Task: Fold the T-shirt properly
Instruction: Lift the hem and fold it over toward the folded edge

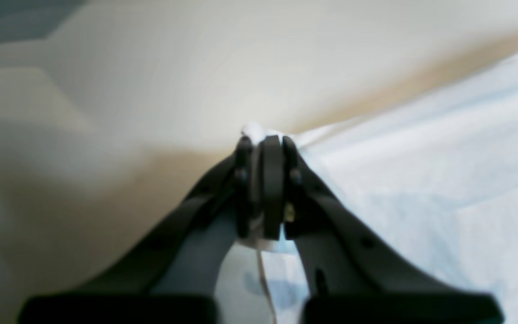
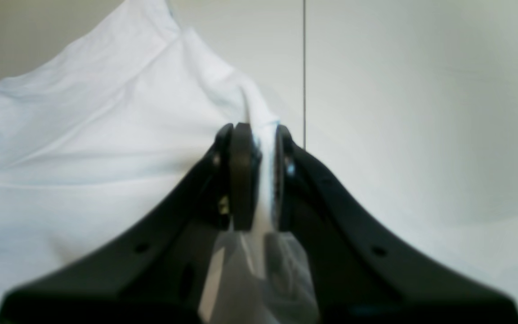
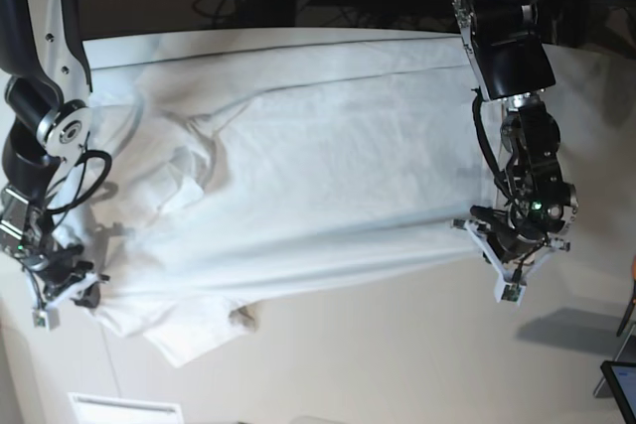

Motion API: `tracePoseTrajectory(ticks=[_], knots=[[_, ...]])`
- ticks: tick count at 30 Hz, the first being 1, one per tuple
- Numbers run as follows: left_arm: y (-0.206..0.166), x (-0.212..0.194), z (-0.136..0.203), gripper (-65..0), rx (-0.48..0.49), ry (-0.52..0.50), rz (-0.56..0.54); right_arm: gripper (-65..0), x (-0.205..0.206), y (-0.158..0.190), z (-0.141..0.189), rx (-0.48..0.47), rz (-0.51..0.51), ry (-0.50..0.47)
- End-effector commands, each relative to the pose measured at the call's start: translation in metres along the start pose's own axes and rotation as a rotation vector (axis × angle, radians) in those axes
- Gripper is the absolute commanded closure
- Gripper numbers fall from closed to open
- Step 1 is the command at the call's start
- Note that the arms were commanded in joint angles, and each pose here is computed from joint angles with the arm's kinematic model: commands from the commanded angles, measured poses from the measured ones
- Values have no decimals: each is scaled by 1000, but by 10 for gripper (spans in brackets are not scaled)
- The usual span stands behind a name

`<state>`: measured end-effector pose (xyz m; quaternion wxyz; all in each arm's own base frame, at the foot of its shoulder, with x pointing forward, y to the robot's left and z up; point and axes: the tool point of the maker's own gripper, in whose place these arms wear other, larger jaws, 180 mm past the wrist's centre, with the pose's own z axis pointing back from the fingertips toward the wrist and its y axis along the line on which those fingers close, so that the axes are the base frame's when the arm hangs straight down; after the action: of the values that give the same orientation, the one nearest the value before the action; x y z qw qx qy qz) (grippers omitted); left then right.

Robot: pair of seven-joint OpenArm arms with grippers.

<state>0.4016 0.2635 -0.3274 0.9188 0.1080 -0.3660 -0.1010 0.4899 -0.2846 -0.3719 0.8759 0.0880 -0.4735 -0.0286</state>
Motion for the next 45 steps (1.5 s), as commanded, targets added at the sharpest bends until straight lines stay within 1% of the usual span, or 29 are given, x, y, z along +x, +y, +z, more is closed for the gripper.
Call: tracePoseTrajectory(ticks=[1,4,6,14,21,23,25,31,36,39,42,45], knots=[[16,16,12,0,56,-43,-15,-68,38,-20,9,-44,4,-78],[13,12,23,0,69,-49,-33,-68,33,-21,10,-44,6,-48],[11,7,30,0,76,-43,-44,-68,34,-23,10,-46,7,-50],[1,-18,48,0,84,-8,-79,-68,30,-38,23,-101,53,-17],[-18,-42,47,0,46,36,-69,-68,20,-45,29,-125,71,13],[-20,-43,46,0,42,38,-65,-68,9,-45,29,-124,67,31],[-22,-45,46,0,38,41,-68,-68,-2,-35,25,-107,61,45],[-25,-52,43,0,27,63,-73,-68,-21,-26,21,-91,52,73],[-34,-76,43,0,7,112,-78,-68,-12,-29,25,-106,68,50],[-38,-79,48,0,5,106,-68,-68,-8,-31,26,-112,74,41],[-38,-75,55,0,12,86,-80,-68,-7,-34,29,-122,81,56],[-39,-74,56,0,12,82,-84,-68,-1,-37,33,-139,95,51]])
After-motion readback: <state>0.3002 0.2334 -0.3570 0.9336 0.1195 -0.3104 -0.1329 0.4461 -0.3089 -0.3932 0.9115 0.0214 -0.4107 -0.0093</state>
